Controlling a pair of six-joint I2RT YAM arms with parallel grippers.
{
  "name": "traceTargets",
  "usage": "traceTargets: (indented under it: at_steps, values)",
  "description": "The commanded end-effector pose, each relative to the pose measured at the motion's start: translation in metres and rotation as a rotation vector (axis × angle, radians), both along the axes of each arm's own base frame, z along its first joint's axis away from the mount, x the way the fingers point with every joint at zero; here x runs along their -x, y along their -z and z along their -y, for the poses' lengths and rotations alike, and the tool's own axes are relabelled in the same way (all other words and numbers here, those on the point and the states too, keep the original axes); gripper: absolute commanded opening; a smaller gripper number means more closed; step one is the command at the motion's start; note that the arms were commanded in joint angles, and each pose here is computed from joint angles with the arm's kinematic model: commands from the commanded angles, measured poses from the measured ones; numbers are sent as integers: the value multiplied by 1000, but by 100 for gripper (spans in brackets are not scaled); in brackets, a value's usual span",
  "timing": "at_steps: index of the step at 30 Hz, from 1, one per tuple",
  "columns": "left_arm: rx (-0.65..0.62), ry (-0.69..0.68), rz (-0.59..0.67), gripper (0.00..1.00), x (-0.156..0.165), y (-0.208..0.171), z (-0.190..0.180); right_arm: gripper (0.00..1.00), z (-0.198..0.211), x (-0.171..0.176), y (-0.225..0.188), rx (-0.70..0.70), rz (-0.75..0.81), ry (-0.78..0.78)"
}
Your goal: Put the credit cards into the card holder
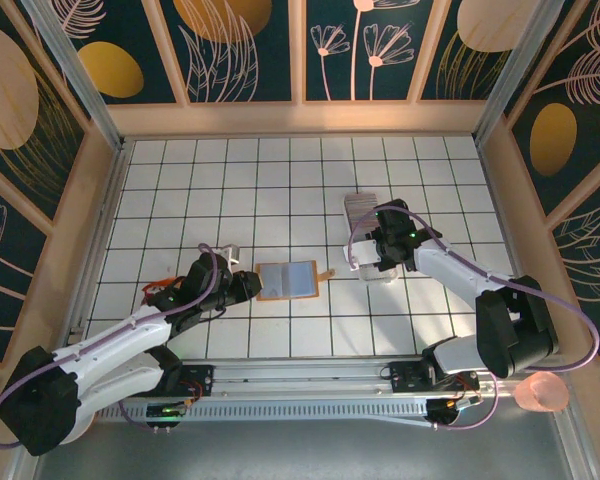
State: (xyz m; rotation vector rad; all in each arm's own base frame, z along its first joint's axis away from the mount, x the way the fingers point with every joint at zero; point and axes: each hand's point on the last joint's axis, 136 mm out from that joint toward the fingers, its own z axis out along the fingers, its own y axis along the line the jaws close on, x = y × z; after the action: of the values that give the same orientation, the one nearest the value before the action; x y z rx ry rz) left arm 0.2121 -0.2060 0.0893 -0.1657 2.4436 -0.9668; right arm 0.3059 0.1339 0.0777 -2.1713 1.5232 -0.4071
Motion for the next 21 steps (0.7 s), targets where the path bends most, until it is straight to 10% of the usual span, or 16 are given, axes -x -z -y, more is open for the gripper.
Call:
traceTargets:
  at_steps: [1,21]
  values:
    - [17,16,-7,19,2,1,4,37,-3,-16,-13,-2,75,10]
    - [11,17,-14,15,2,5,4,40,-2,-11,-15,-6,61,7]
